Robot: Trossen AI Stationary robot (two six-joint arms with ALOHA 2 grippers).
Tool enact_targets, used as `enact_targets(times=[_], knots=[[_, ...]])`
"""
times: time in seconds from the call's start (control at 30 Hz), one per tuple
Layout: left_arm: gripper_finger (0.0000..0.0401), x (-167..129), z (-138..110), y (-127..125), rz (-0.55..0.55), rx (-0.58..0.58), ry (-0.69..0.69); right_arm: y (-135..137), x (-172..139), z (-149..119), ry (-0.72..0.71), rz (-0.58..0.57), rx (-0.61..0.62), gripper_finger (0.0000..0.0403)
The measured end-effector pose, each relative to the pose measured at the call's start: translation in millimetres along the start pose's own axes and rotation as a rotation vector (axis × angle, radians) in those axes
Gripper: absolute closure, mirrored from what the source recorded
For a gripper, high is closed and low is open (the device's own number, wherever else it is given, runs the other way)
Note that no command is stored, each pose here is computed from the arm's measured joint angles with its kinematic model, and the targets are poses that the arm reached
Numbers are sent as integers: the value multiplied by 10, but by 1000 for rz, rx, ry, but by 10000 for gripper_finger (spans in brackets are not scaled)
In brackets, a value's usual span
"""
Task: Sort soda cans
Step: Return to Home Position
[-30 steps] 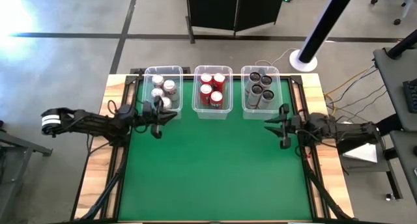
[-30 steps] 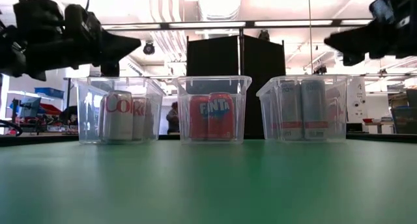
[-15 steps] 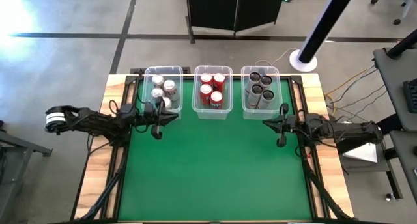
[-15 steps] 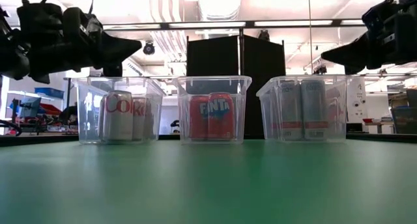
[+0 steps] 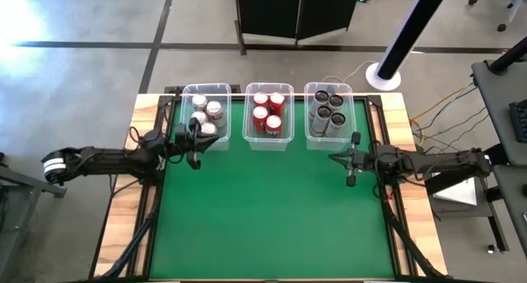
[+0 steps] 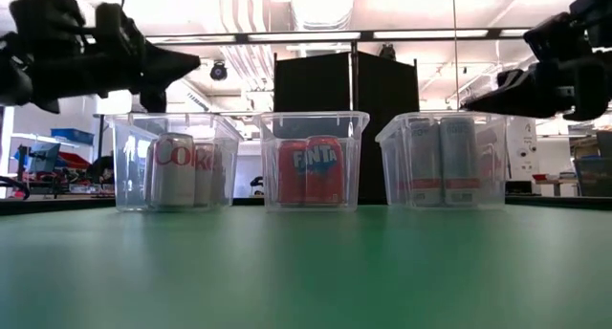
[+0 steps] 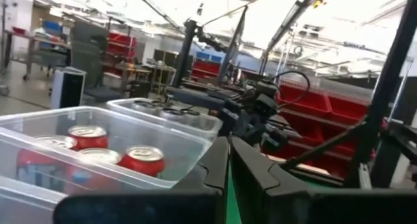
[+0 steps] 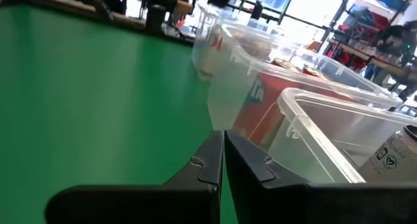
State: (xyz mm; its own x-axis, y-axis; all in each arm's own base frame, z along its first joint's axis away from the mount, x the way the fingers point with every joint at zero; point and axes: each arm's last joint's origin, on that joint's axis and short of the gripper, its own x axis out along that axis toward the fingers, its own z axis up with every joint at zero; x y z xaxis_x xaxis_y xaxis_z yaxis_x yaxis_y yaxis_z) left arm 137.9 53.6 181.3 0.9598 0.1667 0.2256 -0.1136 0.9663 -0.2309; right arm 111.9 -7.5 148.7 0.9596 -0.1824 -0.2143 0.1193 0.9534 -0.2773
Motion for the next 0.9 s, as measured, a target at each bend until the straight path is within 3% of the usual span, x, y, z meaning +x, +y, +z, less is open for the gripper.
enact_targets(times=[0.23,0.37,0.57,0.7,0.83,0.9], knots=[[401,-79,-133,-426,82,87,95,14,12,-31,26,25,-228,390],[401,-179,-159,-619,78,147,119,14,14,-30,24,26,-258,390],[401,-282,-224,-555,62,124,241,12,13,-27,23,19,-192,390],[401,-346,-169,-538,-111,117,242,9,12,-16,13,12,-121,390],[401,-459,-211,-460,-95,138,313,11,12,-24,21,16,-193,390],[401,-490,-167,-470,-142,137,272,11,12,-24,20,17,-259,390]])
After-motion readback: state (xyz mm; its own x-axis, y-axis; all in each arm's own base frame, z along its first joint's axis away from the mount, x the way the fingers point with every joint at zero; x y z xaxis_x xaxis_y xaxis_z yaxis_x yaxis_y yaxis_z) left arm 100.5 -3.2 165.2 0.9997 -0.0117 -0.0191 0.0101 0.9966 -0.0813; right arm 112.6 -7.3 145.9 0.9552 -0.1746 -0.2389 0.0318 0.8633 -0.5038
